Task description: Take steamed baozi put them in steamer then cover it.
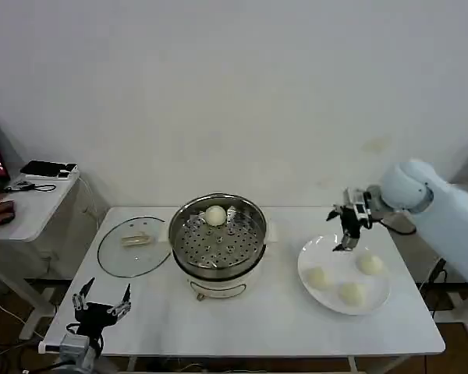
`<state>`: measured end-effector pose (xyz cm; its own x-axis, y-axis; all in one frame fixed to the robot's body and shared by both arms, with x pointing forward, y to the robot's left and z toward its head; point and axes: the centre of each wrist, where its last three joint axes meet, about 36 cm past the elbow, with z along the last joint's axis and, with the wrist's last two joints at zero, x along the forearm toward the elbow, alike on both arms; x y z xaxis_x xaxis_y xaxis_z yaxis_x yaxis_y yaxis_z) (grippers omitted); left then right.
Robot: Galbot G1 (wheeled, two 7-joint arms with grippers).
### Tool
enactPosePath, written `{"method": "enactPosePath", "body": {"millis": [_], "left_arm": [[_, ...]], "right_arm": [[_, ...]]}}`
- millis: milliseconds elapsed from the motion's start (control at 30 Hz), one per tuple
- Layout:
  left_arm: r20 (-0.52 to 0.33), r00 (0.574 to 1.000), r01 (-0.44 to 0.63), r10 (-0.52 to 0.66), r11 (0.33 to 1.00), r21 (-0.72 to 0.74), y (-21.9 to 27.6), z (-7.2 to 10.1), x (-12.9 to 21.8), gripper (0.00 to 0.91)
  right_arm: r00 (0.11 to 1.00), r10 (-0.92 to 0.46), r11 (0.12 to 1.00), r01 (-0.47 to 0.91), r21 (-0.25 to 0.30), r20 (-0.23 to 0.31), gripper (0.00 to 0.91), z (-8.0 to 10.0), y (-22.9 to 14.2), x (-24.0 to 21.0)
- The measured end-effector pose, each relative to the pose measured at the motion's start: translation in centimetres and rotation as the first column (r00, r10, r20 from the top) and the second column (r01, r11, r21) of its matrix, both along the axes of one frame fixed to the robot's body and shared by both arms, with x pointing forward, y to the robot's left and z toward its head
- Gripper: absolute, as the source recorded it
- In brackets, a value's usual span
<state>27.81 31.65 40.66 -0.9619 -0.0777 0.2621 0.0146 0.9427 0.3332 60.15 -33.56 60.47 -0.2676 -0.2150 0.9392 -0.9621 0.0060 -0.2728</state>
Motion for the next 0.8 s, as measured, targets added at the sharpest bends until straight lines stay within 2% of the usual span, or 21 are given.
{"method": "enactPosePath", "body": {"millis": [367,800], "left_arm": [[-0.011,1.000,-0.012,0.012,1.000,0.002,0.3,-0.6,0.1,0.907],[-0.027,0.999,-0.023,0.023,1.000,0.003,0.7,-1.3,0.4,0.907]], "right_arm": [[0.995,-0.018,0.999,0.014,-0.034,-0.099,0.907,-5.2,0.9,1.2],[0.986,-0.008,0.996,-0.007,-0.083,-0.169,0.907,-9.7,2.4,2.7]]}}
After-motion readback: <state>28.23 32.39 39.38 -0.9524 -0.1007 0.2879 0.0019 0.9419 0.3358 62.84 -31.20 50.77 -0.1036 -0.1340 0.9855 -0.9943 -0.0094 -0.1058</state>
